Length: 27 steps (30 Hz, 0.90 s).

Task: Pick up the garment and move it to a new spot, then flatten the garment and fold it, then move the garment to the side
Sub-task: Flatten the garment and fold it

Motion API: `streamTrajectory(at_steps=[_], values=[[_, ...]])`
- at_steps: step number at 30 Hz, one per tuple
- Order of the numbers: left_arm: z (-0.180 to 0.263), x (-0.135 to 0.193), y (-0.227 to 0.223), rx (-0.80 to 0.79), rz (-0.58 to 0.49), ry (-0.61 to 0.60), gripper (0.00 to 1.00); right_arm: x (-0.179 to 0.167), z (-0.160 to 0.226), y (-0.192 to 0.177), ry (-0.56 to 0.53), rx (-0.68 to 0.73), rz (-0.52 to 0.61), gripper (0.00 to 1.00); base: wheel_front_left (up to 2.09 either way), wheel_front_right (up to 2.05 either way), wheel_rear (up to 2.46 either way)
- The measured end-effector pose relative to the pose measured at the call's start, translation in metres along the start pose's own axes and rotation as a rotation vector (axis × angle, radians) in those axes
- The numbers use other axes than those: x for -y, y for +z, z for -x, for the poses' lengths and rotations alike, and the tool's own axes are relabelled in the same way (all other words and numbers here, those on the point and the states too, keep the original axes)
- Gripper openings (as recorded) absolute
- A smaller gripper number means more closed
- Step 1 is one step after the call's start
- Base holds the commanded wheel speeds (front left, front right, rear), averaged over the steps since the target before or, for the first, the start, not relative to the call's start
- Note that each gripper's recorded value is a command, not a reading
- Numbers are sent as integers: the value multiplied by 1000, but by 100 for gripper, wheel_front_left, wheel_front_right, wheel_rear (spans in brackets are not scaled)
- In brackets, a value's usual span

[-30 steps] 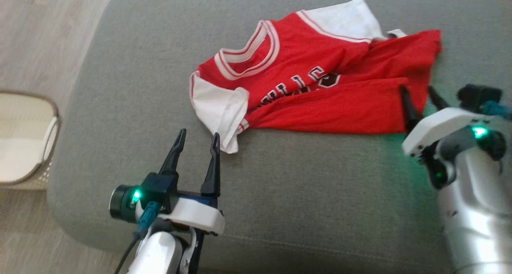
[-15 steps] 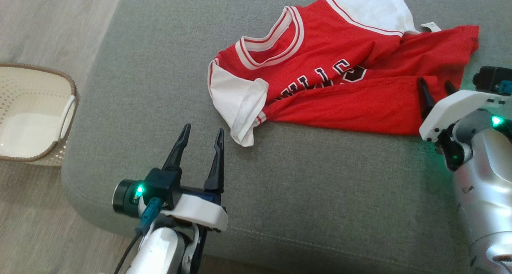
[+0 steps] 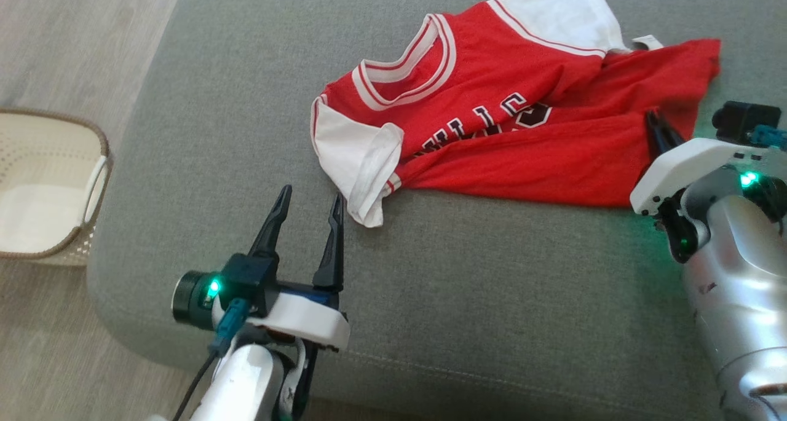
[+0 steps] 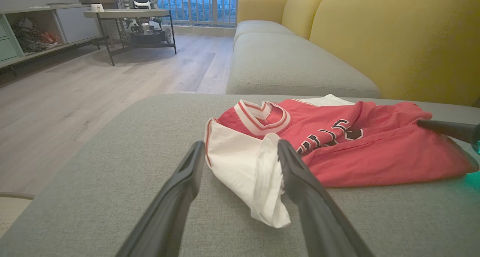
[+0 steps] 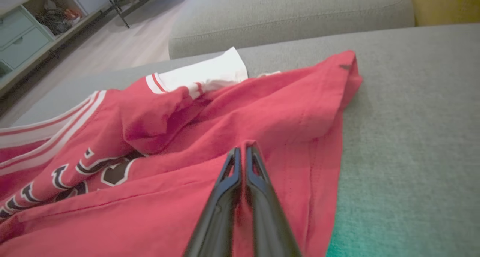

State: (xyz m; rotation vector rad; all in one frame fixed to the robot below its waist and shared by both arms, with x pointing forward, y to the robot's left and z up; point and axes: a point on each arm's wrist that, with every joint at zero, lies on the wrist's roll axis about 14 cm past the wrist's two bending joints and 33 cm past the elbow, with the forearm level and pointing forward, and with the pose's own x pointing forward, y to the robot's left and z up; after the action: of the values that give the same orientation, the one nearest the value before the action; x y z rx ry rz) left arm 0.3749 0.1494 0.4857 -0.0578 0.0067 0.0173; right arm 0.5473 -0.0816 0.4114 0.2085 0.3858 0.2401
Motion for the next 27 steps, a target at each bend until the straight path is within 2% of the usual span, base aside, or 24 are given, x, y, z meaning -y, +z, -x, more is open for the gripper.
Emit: streamTrajectory(at_steps=[8,13,19,27], values=[[0,2,14,43,4,-7,100,-4,22,30,15,135,-25,0,0,0,0],[4,6,22,69,13,-17,100,-8,50,31,30,183,-62,0,0,0,0],[10,16,26,84,23,-47,100,-14,96,7,47,168,-110,0,0,0,0],[15,39,28,94,25,-112,100,1,167,-46,-14,64,-177,0,0,0,0]])
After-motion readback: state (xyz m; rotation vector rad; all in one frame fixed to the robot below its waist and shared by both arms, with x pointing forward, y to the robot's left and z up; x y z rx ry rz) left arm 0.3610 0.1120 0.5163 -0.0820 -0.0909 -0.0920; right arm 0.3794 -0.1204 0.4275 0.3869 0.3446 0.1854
